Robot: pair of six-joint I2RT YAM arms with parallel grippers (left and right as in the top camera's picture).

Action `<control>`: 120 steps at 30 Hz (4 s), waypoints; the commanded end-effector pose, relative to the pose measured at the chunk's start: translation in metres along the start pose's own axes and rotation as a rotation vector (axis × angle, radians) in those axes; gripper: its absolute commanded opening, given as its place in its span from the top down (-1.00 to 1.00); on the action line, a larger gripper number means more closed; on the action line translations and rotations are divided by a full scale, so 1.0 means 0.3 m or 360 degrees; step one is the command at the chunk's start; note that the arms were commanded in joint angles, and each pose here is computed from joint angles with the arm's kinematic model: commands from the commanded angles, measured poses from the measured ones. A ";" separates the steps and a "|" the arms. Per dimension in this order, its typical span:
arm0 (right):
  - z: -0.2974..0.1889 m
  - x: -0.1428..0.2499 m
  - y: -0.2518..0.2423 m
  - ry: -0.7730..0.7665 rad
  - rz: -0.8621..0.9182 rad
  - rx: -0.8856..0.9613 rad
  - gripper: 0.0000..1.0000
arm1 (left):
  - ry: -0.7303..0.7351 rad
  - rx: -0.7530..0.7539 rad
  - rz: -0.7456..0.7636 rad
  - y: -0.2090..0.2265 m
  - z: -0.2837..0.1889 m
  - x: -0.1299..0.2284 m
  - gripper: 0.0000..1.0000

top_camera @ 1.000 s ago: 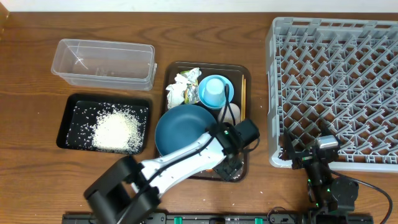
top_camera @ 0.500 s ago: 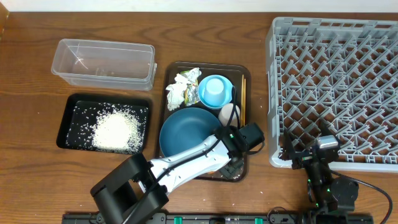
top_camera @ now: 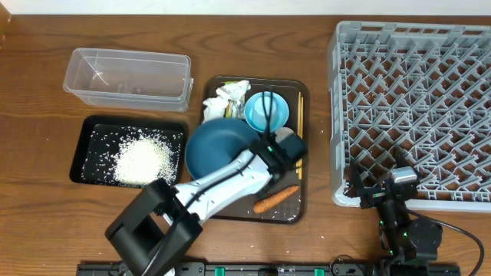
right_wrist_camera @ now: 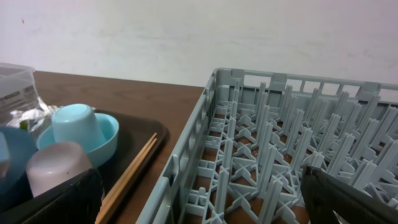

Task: Sort waste into correct bins and load items into the dishwasher rack
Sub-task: 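Lower the left gripper over the carrot and close on it, then lift the carrot with the left gripper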

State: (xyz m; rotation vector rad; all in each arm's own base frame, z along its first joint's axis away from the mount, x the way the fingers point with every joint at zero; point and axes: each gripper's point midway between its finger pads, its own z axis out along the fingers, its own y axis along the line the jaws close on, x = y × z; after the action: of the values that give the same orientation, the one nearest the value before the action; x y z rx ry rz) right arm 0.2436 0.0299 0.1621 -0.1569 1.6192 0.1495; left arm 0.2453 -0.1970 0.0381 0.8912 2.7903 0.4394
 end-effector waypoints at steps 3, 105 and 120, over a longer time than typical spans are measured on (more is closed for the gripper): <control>-0.002 0.001 -0.013 -0.0001 -0.0023 0.0026 -0.98 | -0.0071 0.0073 -0.0062 0.003 -0.049 -0.027 -0.30; -0.002 0.001 -0.013 -0.0001 -0.0023 0.0026 -0.98 | -0.0293 0.0771 0.0140 -0.330 -0.200 -0.035 0.36; -0.002 0.001 -0.013 -0.0001 -0.0023 0.0026 -0.98 | -0.0261 0.0782 0.0176 -0.286 -0.213 0.038 0.13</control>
State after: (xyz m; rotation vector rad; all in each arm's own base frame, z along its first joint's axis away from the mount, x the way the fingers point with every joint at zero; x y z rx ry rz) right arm 0.2436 0.0299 0.1621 -0.1572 1.6192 0.1492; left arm 0.1845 -0.2743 0.0896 1.0471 2.6997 -0.3437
